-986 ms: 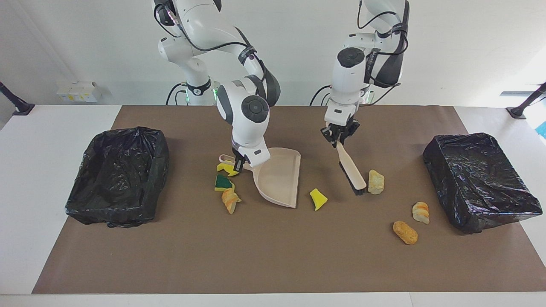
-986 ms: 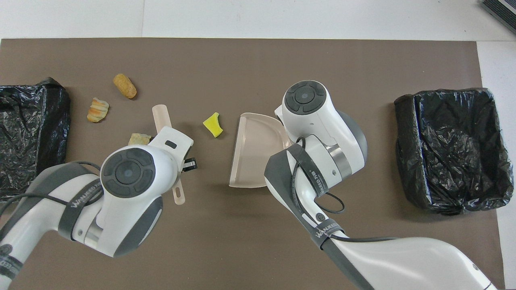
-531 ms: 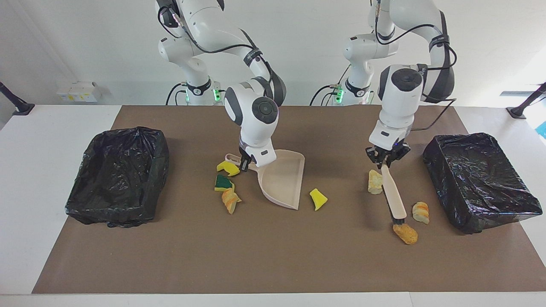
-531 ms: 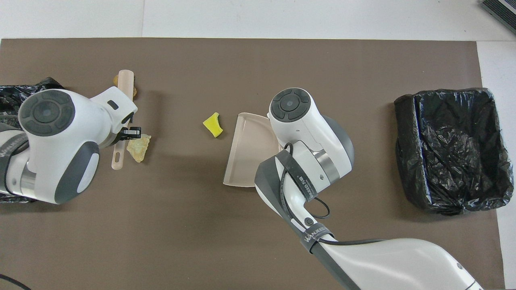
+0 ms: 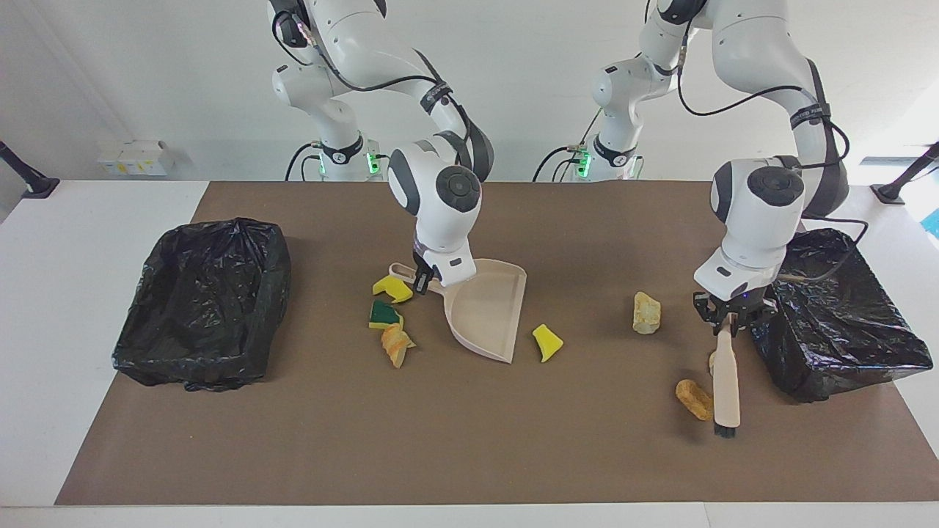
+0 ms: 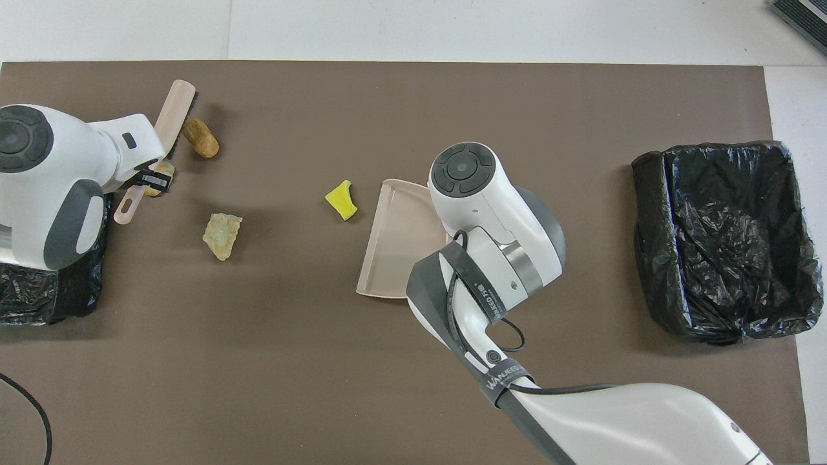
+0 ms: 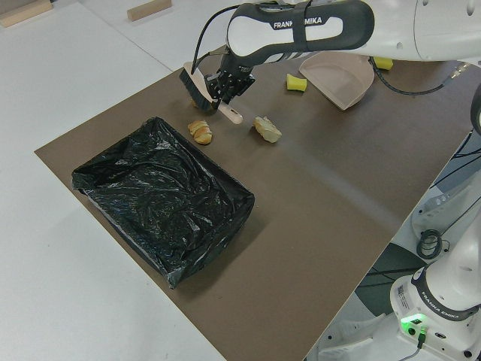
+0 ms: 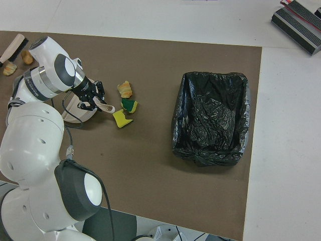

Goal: Sweep and dump trash in bin
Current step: 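Sweep the bread pieces toward the dustpan with the brush in the left gripper, then sweep the gathered trash closer to the dustpan with the left gripper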

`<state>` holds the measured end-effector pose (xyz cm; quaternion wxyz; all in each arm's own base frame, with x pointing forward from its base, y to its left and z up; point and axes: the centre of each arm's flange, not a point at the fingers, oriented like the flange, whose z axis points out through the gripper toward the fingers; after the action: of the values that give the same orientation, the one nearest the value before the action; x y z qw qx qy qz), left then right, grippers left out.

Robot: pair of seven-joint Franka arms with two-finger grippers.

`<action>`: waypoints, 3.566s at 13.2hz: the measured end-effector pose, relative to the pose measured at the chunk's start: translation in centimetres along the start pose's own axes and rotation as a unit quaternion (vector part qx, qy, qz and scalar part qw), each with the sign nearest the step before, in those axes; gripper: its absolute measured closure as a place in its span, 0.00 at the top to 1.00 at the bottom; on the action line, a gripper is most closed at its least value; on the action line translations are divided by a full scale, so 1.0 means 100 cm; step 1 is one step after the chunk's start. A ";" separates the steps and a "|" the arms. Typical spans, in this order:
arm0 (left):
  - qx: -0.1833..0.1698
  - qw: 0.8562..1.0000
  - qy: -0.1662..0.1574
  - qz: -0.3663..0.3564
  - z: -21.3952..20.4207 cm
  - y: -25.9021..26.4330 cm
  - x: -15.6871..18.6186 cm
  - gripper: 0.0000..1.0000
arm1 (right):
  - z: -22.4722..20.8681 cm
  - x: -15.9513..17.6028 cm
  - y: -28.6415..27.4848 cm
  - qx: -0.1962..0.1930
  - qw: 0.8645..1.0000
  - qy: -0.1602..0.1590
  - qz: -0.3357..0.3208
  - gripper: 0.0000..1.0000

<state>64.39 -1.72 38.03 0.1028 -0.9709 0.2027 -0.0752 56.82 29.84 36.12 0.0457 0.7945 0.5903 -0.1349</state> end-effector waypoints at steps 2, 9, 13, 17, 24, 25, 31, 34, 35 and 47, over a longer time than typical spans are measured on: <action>-0.006 1.000 -0.009 0.021 0.014 -0.002 -0.003 0.26 | 0.000 0.000 0.000 0.000 1.000 0.000 0.000 0.32; -0.062 0.990 -0.079 0.096 -0.020 0.162 -0.015 0.26 | -0.001 0.004 -0.004 -0.001 1.000 -0.001 -0.005 0.32; -0.052 0.996 -0.062 0.036 -0.081 0.126 -0.022 0.26 | -0.001 0.004 -0.004 -0.001 1.000 -0.001 -0.005 0.32; -0.040 0.997 -0.043 -0.045 -0.082 0.022 -0.037 0.26 | -0.001 0.004 -0.004 -0.001 1.000 -0.001 -0.005 0.32; -0.042 0.998 -0.027 -0.042 0.024 -0.046 -0.049 0.26 | -0.001 0.004 -0.004 -0.001 1.000 -0.001 -0.005 0.32; -0.044 0.998 -0.027 -0.036 0.028 -0.043 -0.047 0.26 | -0.001 0.004 -0.004 -0.001 1.000 -0.001 -0.005 0.32; -0.056 0.994 -0.062 0.066 0.017 0.066 -0.026 0.26 | -0.001 0.004 -0.004 -0.001 1.000 -0.001 -0.005 0.32; -0.052 0.988 -0.098 0.109 -0.009 0.115 -0.024 0.26 | -0.001 0.004 -0.004 -0.001 1.000 -0.001 -0.005 0.32; -0.052 0.986 -0.108 0.113 -0.019 0.121 -0.027 0.26 | -0.001 0.004 -0.004 -0.001 1.000 -0.001 -0.005 0.32; -0.083 0.964 -0.157 -0.198 -0.038 0.071 -0.081 0.26 | 0.003 0.003 -0.004 -0.006 0.997 -0.009 -0.078 0.32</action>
<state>53.66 -5.49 39.25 0.0358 -0.9964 -0.0069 0.0763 56.46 30.19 35.79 0.0449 0.7443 0.6510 -0.1421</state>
